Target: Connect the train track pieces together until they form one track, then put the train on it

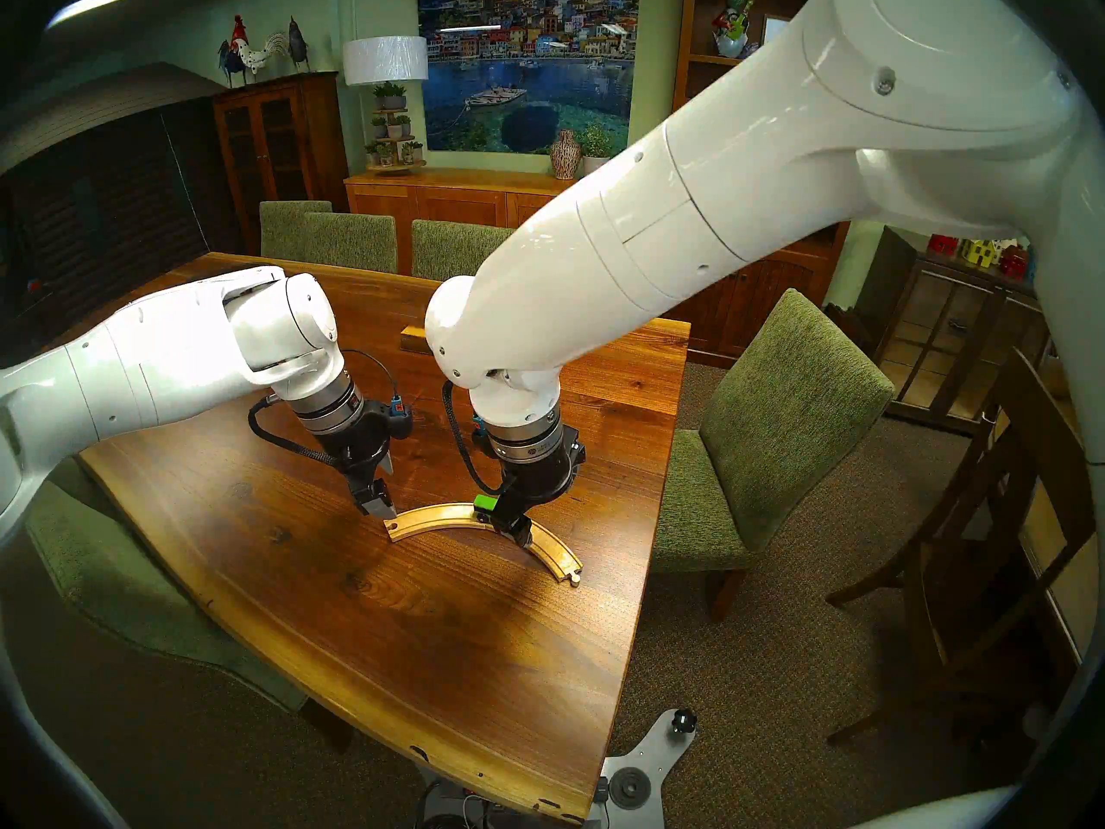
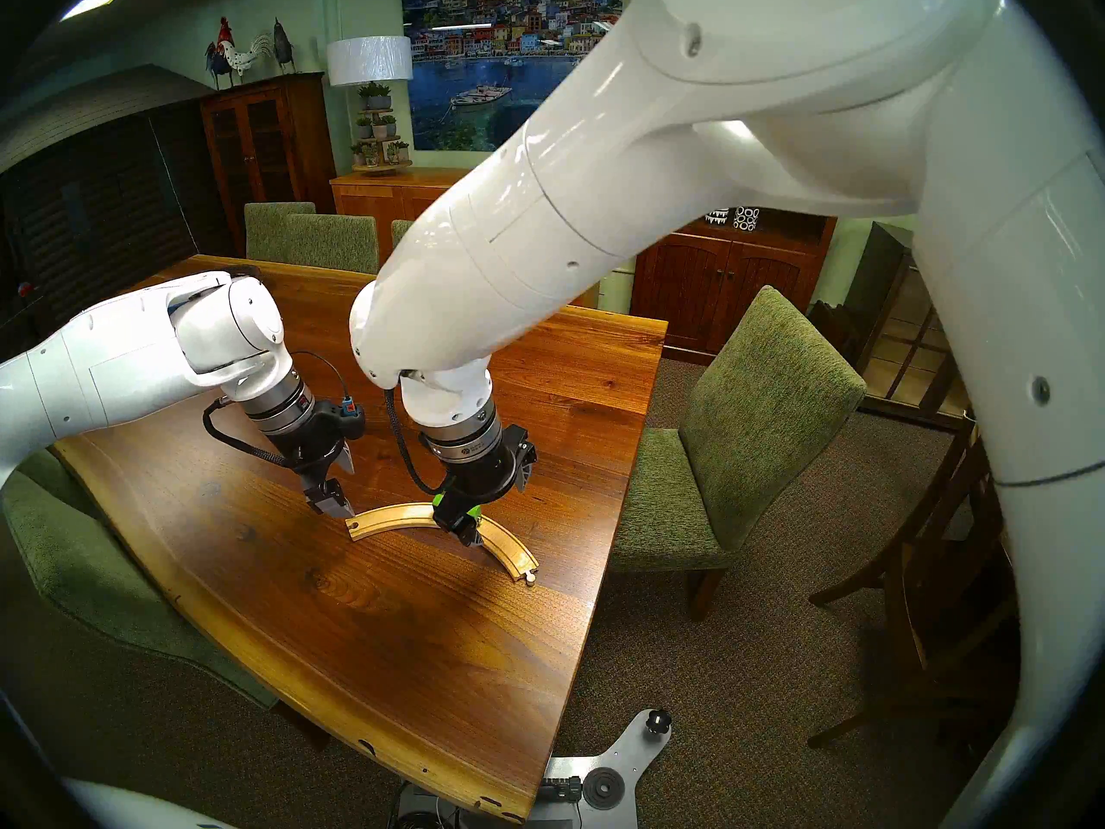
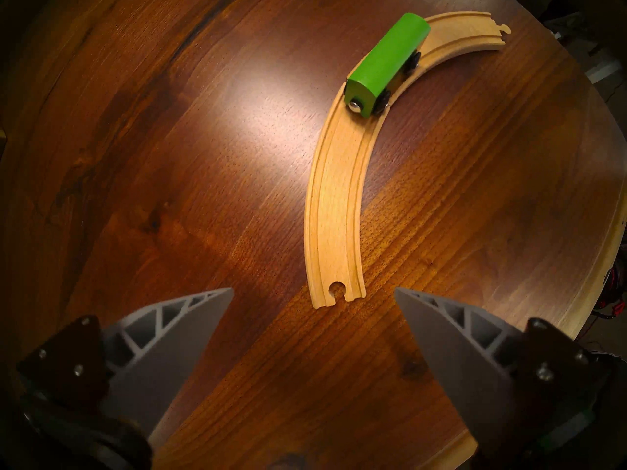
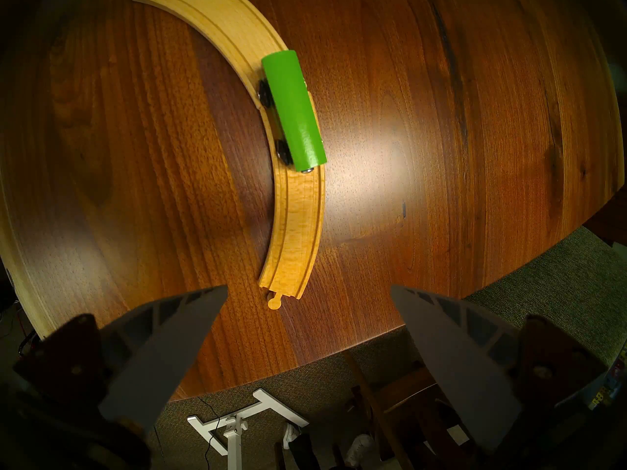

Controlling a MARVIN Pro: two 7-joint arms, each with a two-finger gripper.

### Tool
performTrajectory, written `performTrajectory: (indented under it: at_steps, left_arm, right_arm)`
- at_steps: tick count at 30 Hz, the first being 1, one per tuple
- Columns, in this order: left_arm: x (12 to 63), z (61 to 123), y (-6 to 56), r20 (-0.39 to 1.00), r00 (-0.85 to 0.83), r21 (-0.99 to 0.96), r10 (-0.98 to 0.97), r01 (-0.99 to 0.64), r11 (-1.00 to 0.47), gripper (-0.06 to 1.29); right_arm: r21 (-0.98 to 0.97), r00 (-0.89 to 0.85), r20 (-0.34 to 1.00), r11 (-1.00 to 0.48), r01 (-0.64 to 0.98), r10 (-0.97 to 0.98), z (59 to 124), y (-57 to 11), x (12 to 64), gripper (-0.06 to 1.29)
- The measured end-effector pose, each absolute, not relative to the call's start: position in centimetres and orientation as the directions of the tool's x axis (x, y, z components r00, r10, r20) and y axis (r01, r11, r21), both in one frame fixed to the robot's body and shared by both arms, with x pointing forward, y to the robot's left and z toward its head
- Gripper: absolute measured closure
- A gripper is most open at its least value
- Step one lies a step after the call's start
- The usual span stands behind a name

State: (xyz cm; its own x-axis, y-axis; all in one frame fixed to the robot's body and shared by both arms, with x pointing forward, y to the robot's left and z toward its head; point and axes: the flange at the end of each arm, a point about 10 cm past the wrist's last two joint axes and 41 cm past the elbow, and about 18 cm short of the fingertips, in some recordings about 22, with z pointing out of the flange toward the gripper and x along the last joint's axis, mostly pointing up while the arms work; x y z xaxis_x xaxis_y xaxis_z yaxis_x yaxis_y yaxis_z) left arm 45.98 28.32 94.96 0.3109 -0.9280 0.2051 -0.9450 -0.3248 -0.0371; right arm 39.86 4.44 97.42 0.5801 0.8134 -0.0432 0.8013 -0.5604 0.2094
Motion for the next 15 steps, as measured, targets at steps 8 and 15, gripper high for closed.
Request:
performTrajectory:
  at_steps: [8,15]
  left_arm:
    - [45.81,95.04,28.47,0.211,0.311,-0.032,-0.927,-0.945,-0.324,-0.02]
    - [45.78,95.12,28.53,0.213,0.31,-0.029,-0.926,-0.946,-0.323,-0.02]
  right_arm:
    - [0.209,0.58,-0.043,-0.56,0.801,0.813,97.42,4.44,39.86,-0.01]
    - [0.209,0.58,-0.043,-0.56,0.801,0.813,97.42,4.44,39.86,-0.01]
